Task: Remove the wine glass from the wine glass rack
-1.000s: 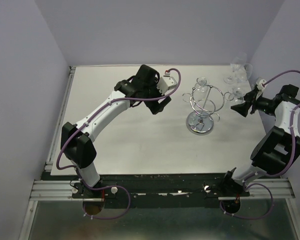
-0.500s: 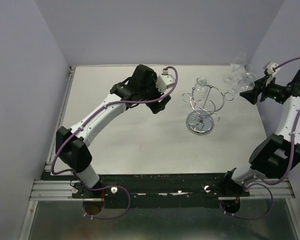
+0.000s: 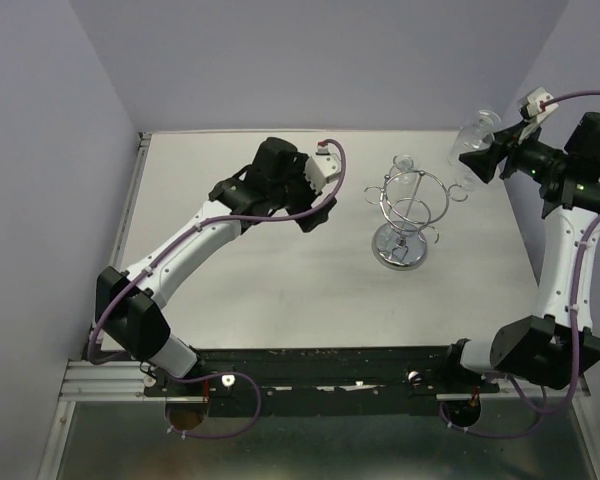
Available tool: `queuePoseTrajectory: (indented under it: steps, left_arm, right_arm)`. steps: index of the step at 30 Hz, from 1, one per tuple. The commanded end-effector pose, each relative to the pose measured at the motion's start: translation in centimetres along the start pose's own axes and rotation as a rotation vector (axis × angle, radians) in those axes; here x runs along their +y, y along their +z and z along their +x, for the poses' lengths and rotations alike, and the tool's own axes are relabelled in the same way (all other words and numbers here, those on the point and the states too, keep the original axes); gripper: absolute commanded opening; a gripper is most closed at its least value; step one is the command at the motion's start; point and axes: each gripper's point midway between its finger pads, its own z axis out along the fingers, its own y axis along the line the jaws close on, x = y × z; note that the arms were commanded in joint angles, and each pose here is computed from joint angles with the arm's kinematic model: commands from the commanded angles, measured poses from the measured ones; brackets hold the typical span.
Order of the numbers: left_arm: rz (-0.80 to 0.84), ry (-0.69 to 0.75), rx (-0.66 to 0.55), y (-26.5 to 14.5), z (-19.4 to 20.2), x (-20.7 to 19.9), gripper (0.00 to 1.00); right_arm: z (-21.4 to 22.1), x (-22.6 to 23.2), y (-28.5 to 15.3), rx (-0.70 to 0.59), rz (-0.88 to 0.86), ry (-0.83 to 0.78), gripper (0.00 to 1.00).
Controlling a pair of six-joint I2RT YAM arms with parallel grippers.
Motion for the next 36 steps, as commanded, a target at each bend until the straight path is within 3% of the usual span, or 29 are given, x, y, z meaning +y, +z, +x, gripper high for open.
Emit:
queuePoseTrajectory:
  steps: [1, 9, 15, 18, 21, 27, 36]
  left_arm:
    - [-0.025, 0.061, -0.129, -1.8, -2.9, 0.1, 0.88]
    - [-0.226, 0.182, -0.285, -5.1, -4.5, 1.8, 0.88]
    - [-0.504, 0.331, -0.501, -10.4, -7.1, 3.7, 0.89]
    - [-0.568, 0.461, -0.597, -12.3, -9.0, 3.0, 0.87]
    - [-0.588, 0.536, -0.629, -12.3, -10.5, 2.6, 0.85]
    - [-0.517, 0.503, -0.742, -11.3, -14.8, 1.4, 0.78]
    - [-0.516, 0.589, -0.815, -8.9, -17.5, 0.1, 0.74]
  right_arm:
    - [-7.0, 1.0, 0.9, -0.163, 0.069, 0.11, 0.01]
    - [-12.6, 5.5, 4.2, -0.251, -0.048, 0.464, 0.01]
    - [-13.8, 10.1, 7.0, -0.207, -0.203, 0.661, 0.01]
    - [-13.1, 12.6, 8.1, -0.151, -0.286, 0.759, 0.01]
    - [-12.2, 14.5, 9.0, -0.095, -0.328, 0.874, 0.01]
    - [-10.9, 16.3, 10.3, -0.024, -0.355, 1.008, 0.01]
    - [-10.3, 17.3, 10.4, 0.014, -0.398, 1.035, 0.01]
